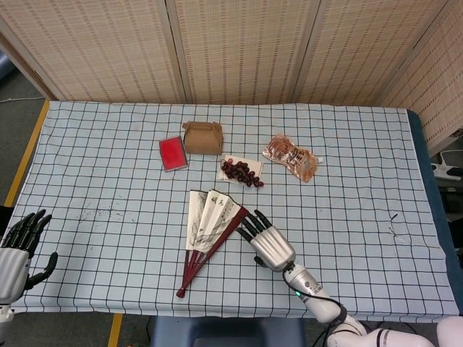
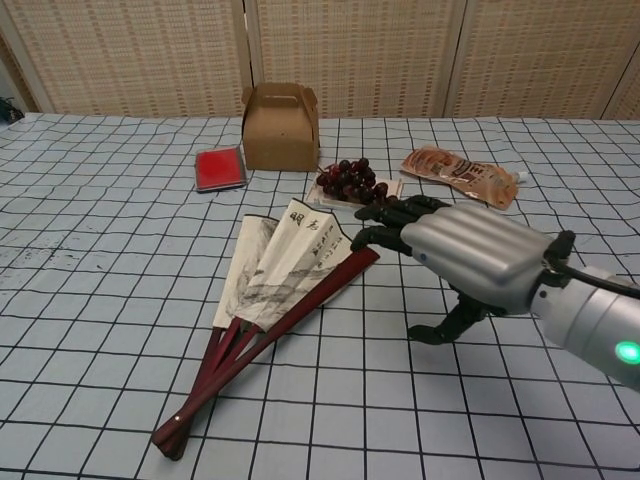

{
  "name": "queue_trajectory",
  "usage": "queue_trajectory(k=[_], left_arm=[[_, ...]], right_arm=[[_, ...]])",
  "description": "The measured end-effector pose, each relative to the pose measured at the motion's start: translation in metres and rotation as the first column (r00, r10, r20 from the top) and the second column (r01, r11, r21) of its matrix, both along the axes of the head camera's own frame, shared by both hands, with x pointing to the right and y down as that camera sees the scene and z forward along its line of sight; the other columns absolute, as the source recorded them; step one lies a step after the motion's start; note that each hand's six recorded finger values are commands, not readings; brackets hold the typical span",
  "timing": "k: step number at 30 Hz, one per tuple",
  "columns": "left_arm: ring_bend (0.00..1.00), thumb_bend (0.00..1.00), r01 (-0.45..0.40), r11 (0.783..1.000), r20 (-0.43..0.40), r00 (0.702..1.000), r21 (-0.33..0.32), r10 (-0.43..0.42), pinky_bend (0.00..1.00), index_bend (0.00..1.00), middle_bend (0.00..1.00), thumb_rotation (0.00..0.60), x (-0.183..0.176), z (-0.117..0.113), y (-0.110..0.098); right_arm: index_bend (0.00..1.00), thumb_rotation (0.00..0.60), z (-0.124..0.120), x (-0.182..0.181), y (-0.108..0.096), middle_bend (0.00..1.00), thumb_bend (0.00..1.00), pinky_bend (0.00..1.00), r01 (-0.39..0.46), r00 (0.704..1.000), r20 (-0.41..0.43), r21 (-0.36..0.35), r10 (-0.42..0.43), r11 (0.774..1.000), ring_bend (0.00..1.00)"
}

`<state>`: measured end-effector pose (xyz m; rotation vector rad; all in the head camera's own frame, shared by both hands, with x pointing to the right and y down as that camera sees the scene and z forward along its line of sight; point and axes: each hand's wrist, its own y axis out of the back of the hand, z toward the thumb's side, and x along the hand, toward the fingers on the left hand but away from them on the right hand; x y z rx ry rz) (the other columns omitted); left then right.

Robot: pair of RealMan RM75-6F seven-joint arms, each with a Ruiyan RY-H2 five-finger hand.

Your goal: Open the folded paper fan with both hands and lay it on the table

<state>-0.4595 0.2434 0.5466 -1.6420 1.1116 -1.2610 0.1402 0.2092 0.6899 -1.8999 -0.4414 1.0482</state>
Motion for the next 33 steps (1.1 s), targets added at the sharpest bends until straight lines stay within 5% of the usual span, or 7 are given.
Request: queue_trajectory(k=[25, 33], left_arm=[[0.0, 0.45, 0.056, 0.997, 0.006, 0.998, -0.055, -0.056, 0.11, 0.0, 0.0, 0.6, -0.015, 0.009, -0.002], [0.0, 0.45, 0.057, 0.996, 0.008, 0.998, -0.066, -0.057, 0.11, 0.0, 0.0, 0.6, -0.014, 0.009, -0.001]], right_arm=[[0.53, 0.6, 0.061, -0.082, -0.01, 0.01, 0.28, 0.0, -0.015, 0.999, 0.04, -0.009, 0.015, 1.0, 0.0], [0.68, 0.6, 0.058, -0.091, -0.01, 0.1, 0.5, 0.04, -0.08, 0.992, 0.1, -0.019, 0.082, 0.997, 0.0]])
